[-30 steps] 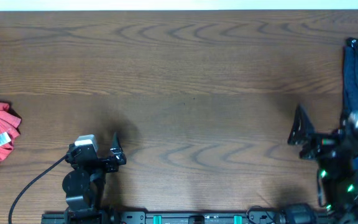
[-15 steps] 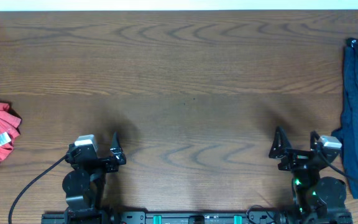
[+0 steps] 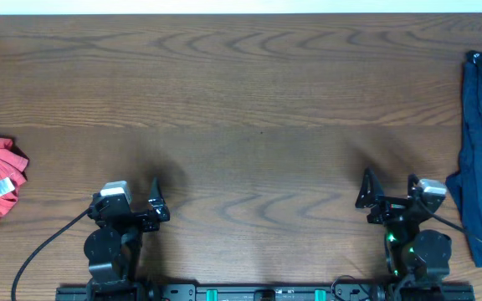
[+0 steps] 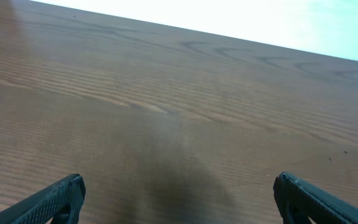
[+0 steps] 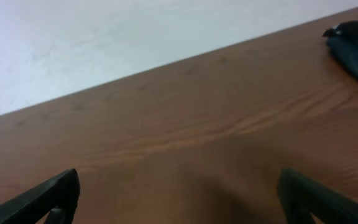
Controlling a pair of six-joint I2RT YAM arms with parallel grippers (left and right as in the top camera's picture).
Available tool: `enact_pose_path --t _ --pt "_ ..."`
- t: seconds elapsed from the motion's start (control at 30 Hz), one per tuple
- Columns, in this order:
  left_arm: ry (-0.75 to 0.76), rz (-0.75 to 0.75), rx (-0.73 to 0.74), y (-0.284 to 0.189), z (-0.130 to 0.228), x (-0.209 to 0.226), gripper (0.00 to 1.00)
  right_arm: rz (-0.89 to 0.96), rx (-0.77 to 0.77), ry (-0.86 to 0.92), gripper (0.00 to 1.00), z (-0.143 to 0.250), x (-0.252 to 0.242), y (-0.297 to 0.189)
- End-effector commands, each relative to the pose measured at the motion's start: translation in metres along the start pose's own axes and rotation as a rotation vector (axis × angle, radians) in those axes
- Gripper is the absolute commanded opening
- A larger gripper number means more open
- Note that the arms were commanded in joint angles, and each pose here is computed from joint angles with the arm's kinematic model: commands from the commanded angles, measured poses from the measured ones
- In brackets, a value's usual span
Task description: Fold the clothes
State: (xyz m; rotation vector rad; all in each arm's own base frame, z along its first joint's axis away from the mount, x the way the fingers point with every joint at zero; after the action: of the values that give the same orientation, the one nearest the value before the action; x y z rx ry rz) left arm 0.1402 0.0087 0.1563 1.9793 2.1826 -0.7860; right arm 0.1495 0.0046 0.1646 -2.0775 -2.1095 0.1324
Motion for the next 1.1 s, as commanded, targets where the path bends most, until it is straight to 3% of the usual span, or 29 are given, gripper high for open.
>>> enact_pose_path --t 0.0,1.07 --pt "0.003 -0.02 0.016 0.0026 0.0067 0.0045 0.98 -0.002 -0.012 0.007 0.99 0.0001 -0.0006 0.0002" --pt "0.002 -0.02 0.016 0.0026 0.0067 0.0045 0.98 0.051 -0.017 0.014 0.99 -0.0006 -0.0087 0.0001"
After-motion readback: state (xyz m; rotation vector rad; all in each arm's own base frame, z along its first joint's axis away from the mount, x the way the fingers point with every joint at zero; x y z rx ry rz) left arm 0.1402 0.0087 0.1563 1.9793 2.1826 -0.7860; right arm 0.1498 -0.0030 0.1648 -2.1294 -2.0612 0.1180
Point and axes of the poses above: each gripper's point midway between its finger pads, its own y axis out along the fingers, its own x axis along the line the jaws close on, z = x × y, the point moved 9 cm from there along -y, back along the fingers, and after that the axes turned 15 degrees about -y, right-handed, at the moved point
